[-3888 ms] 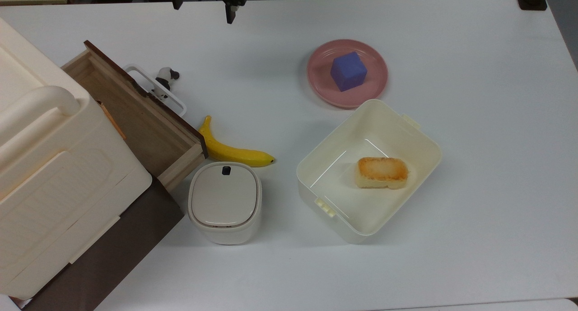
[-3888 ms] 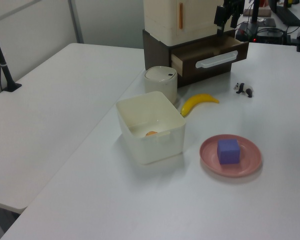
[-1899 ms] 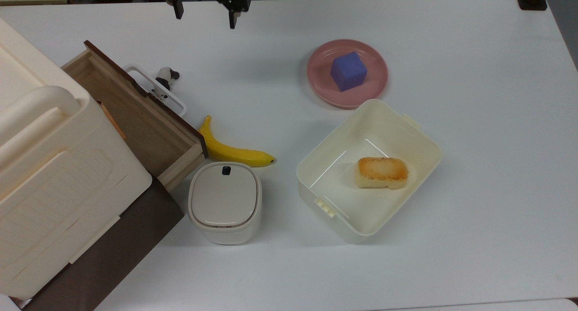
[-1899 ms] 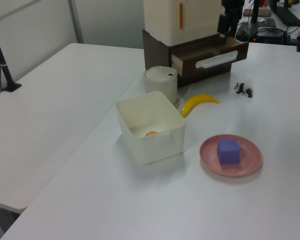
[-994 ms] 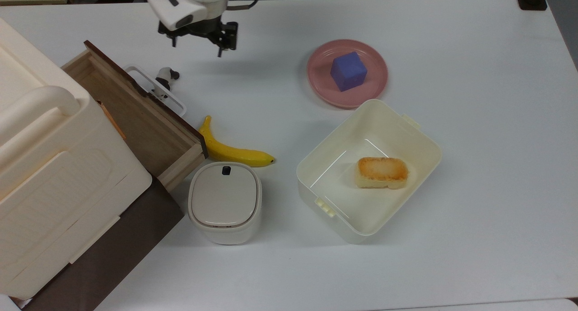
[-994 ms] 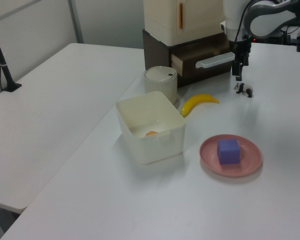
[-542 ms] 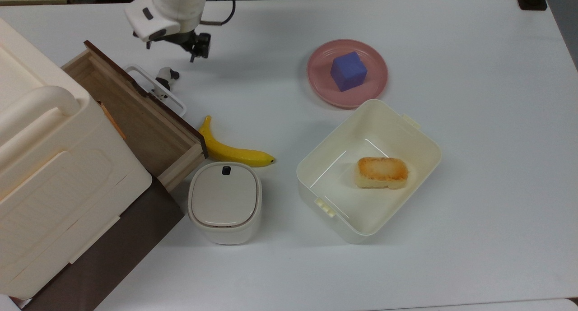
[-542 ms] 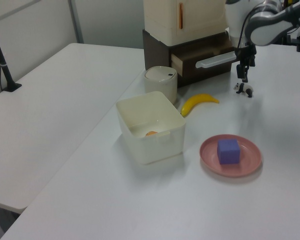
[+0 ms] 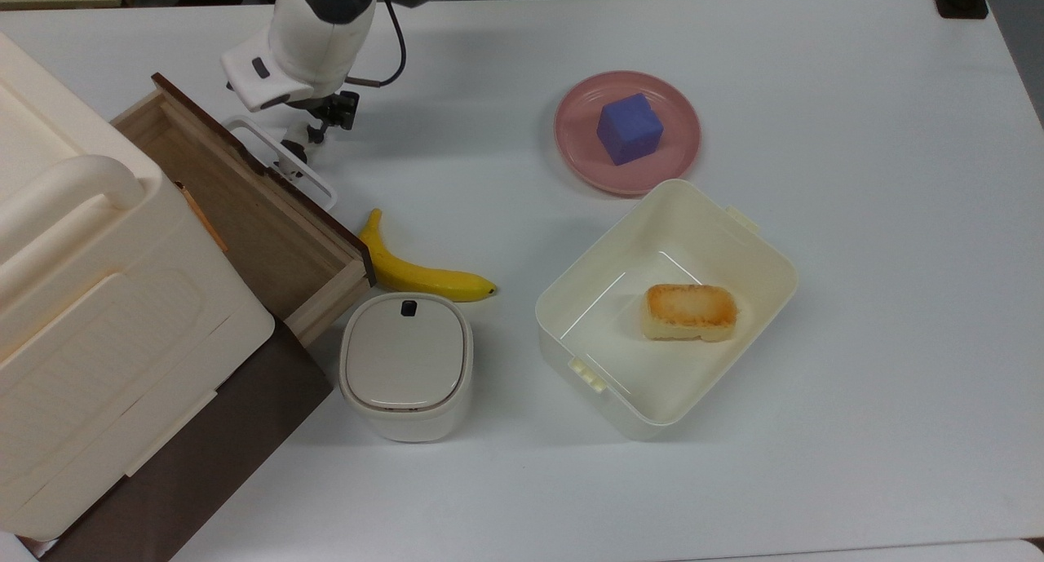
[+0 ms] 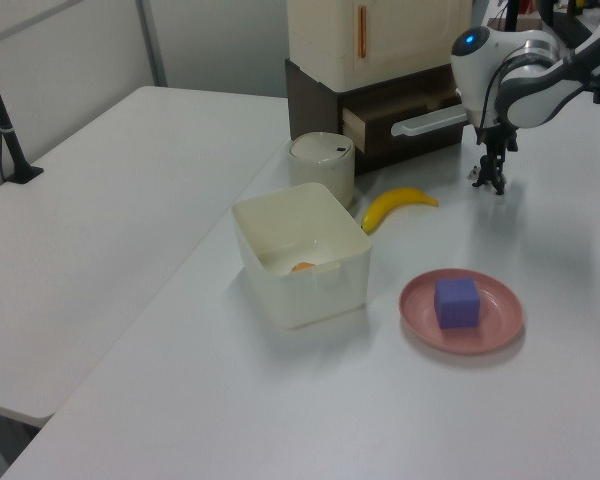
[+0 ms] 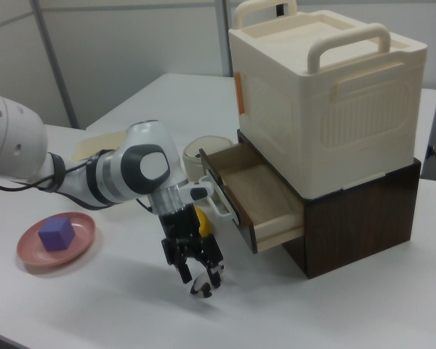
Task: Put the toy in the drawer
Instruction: 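Lower the gripper and close it on the panda toy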
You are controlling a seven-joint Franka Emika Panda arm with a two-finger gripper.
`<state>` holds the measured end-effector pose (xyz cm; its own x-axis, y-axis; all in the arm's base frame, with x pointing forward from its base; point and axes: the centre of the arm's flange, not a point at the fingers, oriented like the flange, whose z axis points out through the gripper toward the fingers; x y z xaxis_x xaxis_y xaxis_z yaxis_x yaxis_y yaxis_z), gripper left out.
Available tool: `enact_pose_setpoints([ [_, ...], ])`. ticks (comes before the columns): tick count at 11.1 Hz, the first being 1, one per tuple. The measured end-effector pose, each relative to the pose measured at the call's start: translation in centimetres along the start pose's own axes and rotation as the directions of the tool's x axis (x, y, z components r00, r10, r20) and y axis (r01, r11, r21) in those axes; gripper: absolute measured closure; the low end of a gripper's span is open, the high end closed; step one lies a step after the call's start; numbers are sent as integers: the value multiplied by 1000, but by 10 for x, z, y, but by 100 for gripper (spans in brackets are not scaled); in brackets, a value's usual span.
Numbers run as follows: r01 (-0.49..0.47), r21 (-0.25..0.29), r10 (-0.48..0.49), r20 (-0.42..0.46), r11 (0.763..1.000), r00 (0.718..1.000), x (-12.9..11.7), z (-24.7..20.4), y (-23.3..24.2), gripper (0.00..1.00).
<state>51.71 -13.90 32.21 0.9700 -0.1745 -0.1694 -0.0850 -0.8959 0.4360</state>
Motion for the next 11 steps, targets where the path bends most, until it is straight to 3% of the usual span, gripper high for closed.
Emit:
enact_pose_setpoints([
  [4,41,-52,-40,28,998,999,5,25,-4,7],
  [5,42,-54,-41,25,998,999,7,25,-3,15],
  [8,33,-43,-35,-44,999,998,17,13,-1,18],
  [10,25,-35,-28,-84,999,996,23,6,2,26],
  [11,23,-34,-26,-89,999,996,24,5,3,34],
])
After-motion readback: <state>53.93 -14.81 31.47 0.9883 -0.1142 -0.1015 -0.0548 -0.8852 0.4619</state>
